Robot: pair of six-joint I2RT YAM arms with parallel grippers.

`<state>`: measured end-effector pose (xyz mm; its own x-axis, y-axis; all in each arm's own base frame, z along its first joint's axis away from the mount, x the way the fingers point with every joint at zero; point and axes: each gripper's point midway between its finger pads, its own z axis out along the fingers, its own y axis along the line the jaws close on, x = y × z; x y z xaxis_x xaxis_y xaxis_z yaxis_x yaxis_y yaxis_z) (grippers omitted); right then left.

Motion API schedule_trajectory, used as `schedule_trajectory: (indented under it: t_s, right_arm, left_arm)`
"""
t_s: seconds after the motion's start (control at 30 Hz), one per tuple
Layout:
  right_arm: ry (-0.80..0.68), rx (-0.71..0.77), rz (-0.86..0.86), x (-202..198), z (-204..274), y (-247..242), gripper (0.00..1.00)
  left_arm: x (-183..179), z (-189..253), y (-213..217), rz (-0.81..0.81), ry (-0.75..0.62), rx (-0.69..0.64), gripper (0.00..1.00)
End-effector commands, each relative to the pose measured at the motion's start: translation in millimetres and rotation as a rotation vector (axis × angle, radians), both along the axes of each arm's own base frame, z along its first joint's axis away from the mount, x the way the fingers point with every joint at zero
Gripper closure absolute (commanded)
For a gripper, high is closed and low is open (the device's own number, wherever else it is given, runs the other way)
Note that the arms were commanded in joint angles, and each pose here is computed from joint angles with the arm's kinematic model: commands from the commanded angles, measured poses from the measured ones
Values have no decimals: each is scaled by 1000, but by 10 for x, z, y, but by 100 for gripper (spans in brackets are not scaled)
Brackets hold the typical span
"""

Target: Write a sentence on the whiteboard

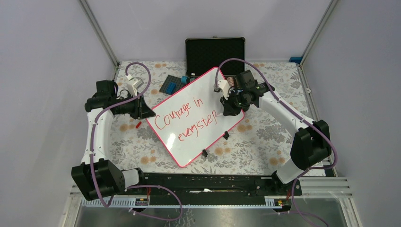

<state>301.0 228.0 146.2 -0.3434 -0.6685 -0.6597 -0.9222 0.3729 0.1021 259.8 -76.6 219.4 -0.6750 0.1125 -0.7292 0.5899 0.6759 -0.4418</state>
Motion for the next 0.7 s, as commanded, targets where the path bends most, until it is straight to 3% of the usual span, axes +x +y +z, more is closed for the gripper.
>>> schedule_trajectory:
  t_s: [0.0,0.67]
  right_arm:
    - [-26,37,44,-105,169,74,100]
    - [-30,41,27,-132,322,-53,100]
  left_arm:
    - [68,-83,37,-20,-27,45,98]
    - [61,-68,38,-18,-32,47,96]
